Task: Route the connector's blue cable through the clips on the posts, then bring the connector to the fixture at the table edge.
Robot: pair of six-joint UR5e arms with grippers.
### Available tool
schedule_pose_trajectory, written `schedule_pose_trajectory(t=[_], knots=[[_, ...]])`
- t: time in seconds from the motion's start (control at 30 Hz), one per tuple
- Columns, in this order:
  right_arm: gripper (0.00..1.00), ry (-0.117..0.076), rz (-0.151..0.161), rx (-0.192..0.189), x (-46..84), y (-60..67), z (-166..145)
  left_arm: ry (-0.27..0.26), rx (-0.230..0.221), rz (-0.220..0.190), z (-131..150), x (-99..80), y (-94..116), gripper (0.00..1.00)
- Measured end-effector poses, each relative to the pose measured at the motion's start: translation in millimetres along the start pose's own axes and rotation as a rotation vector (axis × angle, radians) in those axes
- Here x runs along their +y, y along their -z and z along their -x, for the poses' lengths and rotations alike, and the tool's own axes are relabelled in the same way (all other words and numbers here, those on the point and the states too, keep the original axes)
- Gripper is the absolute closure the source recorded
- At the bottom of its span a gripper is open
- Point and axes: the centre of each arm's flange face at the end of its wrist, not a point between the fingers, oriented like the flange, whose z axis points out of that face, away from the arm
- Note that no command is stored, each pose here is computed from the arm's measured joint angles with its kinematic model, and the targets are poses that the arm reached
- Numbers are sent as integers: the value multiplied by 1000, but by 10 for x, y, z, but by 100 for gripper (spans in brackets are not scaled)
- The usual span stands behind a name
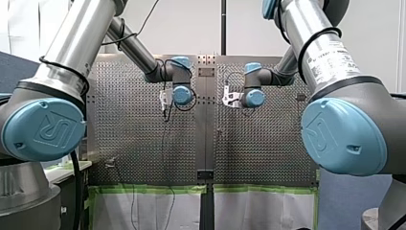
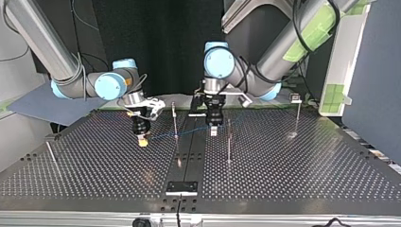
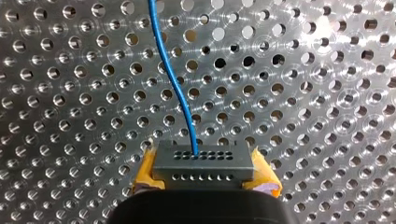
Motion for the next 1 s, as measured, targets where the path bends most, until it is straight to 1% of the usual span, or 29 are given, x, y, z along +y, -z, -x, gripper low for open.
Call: schedule_pose_trajectory(t=[0.23,0.33,0.47,0.57,0.67,0.8,1.0], knots=[[100,0,1,0,6,-1,1,-3,2,-71,-11,-122,53,100],[100,0,1,-2,8,0,7,-5,4,-83,-41,-148,94,100],[100,-1,1,-10,5,10,18,-5,3,-78,-77,-146,131,100],[100,1,1,-27,-7,29,37,-6,6,-76,-98,-141,149,100],[100,8,9,-52,-12,62,72,-9,13,-74,-132,-126,174,100],[100,21,37,-95,-4,144,181,-15,26,-76,-239,-110,218,100],[100,34,75,-134,32,267,364,-26,55,-89,-480,-151,257,100]])
